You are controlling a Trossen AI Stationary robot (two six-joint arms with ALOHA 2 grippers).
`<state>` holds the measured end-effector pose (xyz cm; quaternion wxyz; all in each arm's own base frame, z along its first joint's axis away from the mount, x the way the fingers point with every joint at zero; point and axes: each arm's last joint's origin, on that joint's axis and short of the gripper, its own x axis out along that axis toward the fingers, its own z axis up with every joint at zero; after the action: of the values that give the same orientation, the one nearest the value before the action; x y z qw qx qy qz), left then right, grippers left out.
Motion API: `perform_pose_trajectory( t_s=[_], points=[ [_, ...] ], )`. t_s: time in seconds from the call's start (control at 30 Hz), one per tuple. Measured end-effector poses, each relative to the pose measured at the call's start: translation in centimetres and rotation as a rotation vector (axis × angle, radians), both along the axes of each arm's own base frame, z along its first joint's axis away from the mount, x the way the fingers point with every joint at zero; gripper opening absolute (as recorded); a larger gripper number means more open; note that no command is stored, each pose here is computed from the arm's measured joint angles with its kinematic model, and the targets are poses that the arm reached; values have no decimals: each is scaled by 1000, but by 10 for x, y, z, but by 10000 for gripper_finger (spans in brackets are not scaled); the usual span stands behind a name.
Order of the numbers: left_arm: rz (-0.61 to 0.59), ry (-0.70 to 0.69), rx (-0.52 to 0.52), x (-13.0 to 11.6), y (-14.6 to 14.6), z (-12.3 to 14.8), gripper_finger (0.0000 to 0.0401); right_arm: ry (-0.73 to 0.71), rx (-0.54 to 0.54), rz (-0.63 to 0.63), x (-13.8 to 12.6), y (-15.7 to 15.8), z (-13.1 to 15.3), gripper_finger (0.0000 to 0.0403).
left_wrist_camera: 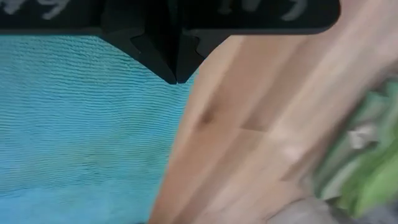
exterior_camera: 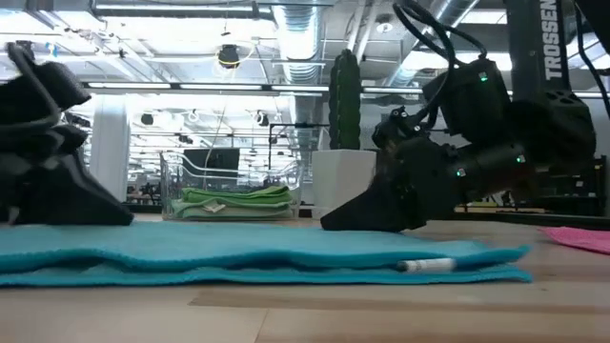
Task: Fold microfiber towels
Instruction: Fold the blue microfiber towel
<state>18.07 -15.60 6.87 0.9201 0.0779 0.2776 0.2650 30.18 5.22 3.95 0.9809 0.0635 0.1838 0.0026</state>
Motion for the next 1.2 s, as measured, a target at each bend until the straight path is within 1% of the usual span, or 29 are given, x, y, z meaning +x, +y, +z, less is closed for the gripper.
perform_pose_trajectory(
  t_s=[0.2,0.33,0.43,0.5,0.63,0.73,0.9,0.97,1.03,1.1,1.2],
  points=[
    [79,32,91,6,19,3,0,-1,-3,-37,-5,10,4,9],
    [109,34,114,13,27,3,0,-15,-19,-76,-6,13,13,12],
    [110,40,121,13,29,7,0,-89,-33,-109,-4,12,32,17],
    [89,62,129,12,29,12,0,-100,-35,-116,-5,10,43,22],
    [33,49,128,12,25,28,1,-31,-58,-113,-9,7,61,44],
    [-19,62,137,11,23,41,13,89,-89,-91,-11,6,69,73],
    [-14,-84,61,8,26,80,43,258,-138,-81,-11,6,91,131],
    [-46,-98,25,6,27,94,46,315,-157,-76,-8,7,103,149],
    [-131,-80,-40,3,29,103,43,369,-178,-64,-6,8,113,160],
    [-251,-73,-137,4,32,104,34,419,-193,-42,-5,11,120,168],
    [-397,-139,-238,7,40,100,15,469,-179,2,-5,13,122,173]
  ],
)
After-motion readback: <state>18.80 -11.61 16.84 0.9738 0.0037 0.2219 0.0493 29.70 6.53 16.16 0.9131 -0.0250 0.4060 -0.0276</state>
